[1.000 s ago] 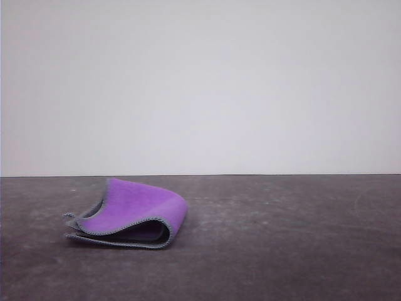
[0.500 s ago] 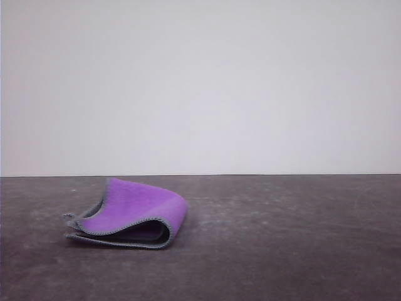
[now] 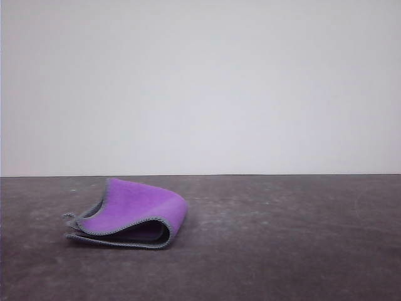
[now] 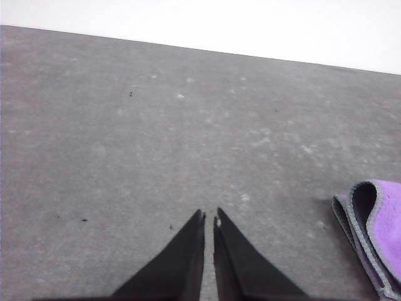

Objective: Fold clothes

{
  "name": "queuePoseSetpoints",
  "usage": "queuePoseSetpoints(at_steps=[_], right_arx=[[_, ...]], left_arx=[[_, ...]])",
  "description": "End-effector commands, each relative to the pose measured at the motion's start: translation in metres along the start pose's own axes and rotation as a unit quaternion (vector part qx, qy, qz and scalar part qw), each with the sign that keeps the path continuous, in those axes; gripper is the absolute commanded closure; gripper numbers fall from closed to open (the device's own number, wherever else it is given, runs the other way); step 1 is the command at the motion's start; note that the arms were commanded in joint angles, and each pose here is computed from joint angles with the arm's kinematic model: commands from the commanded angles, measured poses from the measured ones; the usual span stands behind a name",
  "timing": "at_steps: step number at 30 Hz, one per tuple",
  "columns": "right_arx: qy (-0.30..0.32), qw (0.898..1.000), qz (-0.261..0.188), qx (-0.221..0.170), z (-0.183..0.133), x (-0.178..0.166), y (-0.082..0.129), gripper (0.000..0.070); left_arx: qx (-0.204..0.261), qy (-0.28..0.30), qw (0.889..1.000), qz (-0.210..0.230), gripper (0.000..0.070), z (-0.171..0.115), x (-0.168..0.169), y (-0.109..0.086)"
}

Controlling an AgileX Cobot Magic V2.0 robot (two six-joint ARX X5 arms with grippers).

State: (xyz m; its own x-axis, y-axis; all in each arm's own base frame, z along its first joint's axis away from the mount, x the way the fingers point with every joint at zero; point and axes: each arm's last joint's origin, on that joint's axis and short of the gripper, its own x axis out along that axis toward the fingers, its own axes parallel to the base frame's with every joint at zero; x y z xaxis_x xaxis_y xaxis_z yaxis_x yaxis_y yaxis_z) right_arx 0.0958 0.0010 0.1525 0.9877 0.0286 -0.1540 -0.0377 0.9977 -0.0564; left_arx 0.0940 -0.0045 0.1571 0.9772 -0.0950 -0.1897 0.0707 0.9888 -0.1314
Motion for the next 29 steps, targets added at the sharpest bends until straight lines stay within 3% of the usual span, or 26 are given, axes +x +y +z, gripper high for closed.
queuePoseSetpoints(at_steps=[1,29], right_arx=[[-0.004,1.000,0.000,0.006,-0.0001,0.0004,0.0002,0.0694],[-0.004,1.000,0.000,0.006,-0.0001,0.0004,0.0002,0.0694]], left_arx=[[-0.002,0.017,1.000,0.002,0.0684,-0.0054,0.0009,0.0008],[-0.002,0.017,1.000,0.002,0.0684,-0.0053,0.0009,0.0008]])
